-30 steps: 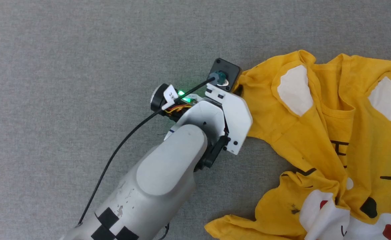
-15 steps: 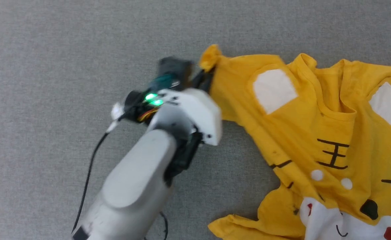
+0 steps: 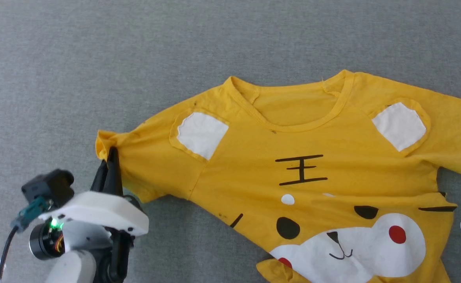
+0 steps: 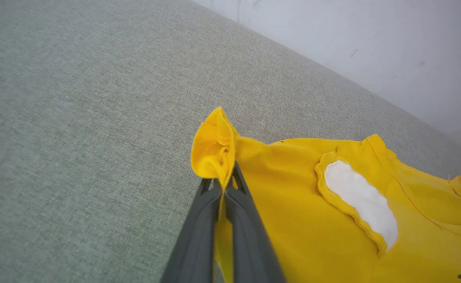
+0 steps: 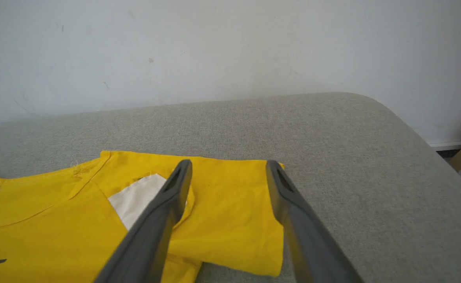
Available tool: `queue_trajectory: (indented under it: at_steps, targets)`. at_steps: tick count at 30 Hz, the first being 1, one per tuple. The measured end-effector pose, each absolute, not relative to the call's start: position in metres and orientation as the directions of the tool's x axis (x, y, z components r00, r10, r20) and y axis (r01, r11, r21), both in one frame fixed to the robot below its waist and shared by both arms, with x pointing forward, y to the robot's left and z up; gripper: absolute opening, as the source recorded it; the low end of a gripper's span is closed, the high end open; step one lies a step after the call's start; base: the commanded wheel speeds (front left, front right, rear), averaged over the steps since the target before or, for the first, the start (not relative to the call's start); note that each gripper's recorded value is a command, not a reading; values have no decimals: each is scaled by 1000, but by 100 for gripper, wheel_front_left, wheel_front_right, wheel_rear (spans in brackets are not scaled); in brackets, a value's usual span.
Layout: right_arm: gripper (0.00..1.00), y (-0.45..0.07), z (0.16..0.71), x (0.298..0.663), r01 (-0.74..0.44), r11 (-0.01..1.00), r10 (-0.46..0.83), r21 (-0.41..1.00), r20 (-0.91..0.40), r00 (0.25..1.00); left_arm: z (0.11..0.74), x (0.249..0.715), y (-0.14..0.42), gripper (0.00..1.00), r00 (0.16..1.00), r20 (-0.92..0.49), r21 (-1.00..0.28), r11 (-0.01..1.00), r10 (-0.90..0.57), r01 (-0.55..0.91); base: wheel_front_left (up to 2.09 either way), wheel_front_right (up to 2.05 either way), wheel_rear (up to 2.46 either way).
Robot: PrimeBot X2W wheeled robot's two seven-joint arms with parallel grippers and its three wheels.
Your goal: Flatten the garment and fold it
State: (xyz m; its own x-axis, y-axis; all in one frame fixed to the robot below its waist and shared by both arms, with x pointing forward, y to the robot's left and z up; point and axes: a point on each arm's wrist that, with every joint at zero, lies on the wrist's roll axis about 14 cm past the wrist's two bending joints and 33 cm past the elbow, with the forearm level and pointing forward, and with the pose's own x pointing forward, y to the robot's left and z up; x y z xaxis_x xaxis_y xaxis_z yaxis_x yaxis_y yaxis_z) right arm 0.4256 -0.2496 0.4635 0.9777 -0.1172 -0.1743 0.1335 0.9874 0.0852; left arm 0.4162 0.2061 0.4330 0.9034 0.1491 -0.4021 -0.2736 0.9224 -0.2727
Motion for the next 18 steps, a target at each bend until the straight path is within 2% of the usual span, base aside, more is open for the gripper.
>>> queue_trajectory:
  at_steps: [9, 15, 18]
  targets:
    - [100, -247, 462, 450, 73, 994, -51, 79, -253, 966, 442, 416, 200, 0, 919, -371, -298, 919, 136, -257, 0, 0, 0]
    - [100, -289, 443, 466, 91, 995, -97, -33, -407, 908, 448, 436, 186, 0, 937, -335, -300, 932, 96, -203, 0, 0, 0]
    - [100, -296, 425, 468, 92, 995, -96, -33, -495, 864, 445, 442, 179, 0, 939, -335, -303, 935, 78, -185, 0, 0, 0]
